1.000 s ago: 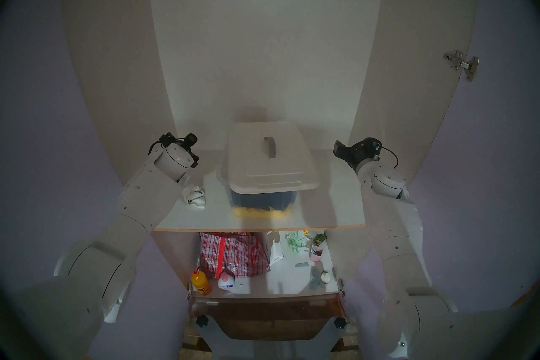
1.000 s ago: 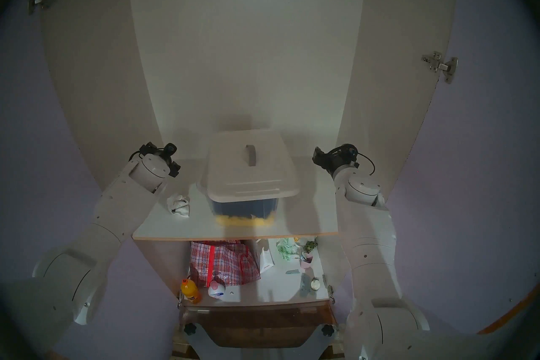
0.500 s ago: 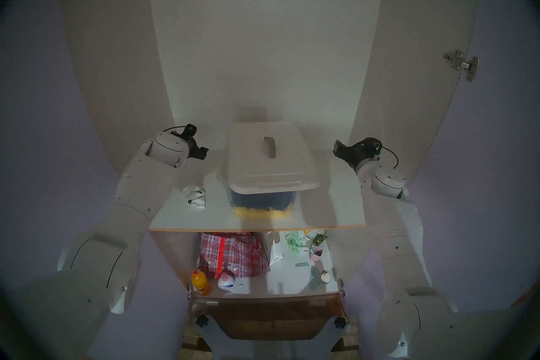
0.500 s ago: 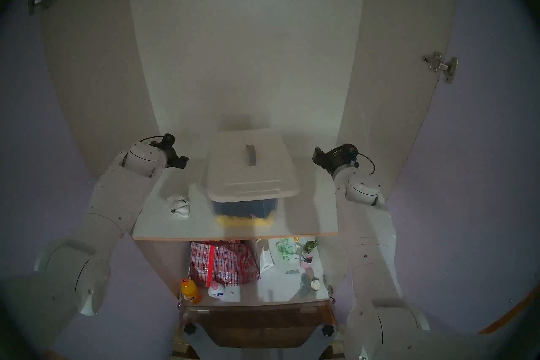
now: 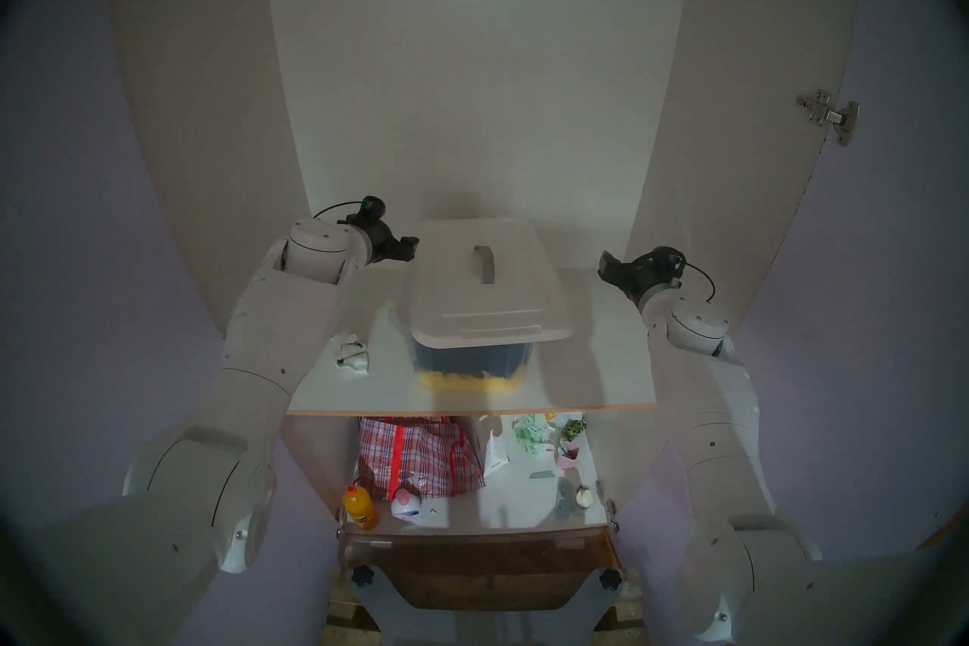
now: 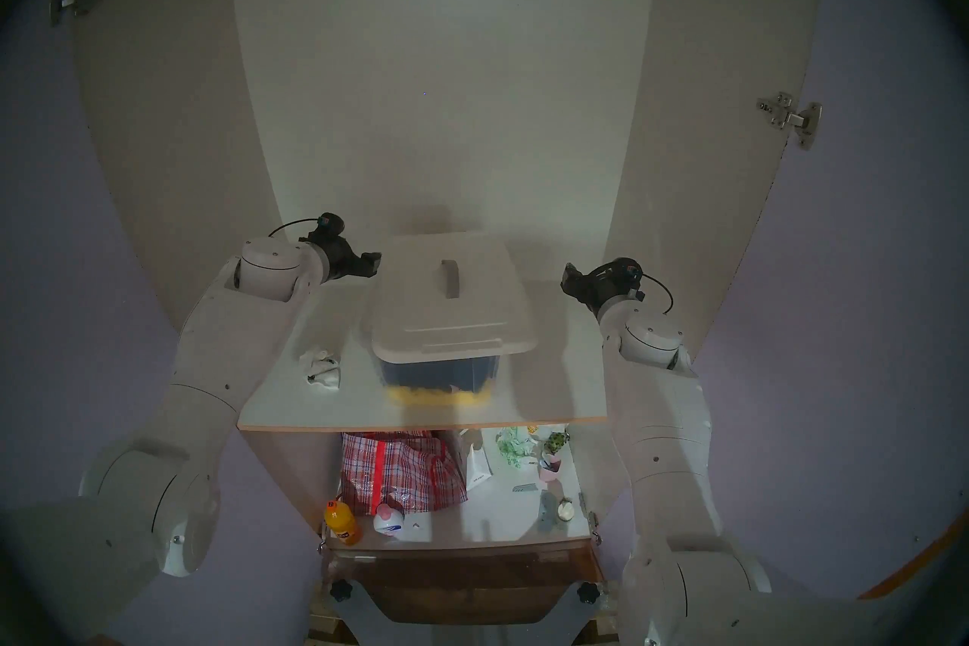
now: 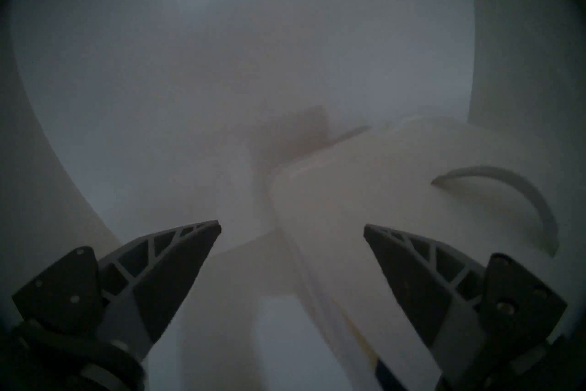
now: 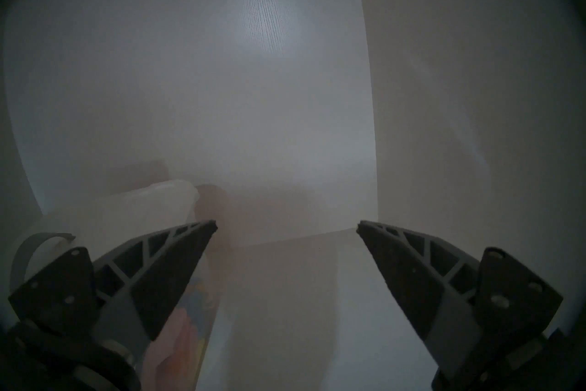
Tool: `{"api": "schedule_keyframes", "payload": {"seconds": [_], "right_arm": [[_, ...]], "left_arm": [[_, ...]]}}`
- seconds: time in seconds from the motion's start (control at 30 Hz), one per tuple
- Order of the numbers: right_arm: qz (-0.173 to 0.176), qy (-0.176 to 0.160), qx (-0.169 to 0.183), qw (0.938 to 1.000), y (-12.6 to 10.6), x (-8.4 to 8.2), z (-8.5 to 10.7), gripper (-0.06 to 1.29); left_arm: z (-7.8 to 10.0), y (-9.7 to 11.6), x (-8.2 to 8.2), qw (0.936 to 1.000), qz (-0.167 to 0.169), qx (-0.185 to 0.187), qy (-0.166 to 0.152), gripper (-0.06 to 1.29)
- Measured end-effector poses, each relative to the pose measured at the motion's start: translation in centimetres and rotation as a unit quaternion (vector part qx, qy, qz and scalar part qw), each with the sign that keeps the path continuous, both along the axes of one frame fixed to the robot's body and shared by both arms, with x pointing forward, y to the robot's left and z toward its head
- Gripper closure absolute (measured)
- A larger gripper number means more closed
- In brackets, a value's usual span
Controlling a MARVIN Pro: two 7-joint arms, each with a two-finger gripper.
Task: Take socks out of the storage bin, place them on top of the cabinet, and put the lid back on the bin
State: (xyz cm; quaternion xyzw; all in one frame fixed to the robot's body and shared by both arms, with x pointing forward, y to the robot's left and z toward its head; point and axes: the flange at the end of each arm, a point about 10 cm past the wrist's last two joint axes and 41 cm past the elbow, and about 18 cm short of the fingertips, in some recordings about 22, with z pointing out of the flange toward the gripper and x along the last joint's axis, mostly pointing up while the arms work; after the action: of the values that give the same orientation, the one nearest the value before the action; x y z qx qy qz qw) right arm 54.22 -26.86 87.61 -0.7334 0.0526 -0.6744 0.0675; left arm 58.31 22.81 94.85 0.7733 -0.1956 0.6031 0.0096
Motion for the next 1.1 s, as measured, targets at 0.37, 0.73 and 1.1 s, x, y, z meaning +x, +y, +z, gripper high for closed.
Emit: {"api": "schedule_keyframes", "payload": {"seconds": [0.37,0.73,1.1], "right_arm": [[0.000,0.000,0.000,1.0000,0.0,0.0,0.0,0.01],[0.000,0.000,0.000,1.0000,0.0,0.0,0.0,0.01],[0.000,0.000,0.000,1.0000,0.0,0.0,0.0,0.01]], "left_arm": [[1.0,-4.0,-3.3,0.9984,-0.021,-0.015,0.050,0.02],[-1.5,-5.7,-2.6,0.9973,-0.016,-0.028,0.066,0.02],[-0.6,-7.8,-2.8,0.9956,-0.039,-0.066,0.055,0.02]]}}
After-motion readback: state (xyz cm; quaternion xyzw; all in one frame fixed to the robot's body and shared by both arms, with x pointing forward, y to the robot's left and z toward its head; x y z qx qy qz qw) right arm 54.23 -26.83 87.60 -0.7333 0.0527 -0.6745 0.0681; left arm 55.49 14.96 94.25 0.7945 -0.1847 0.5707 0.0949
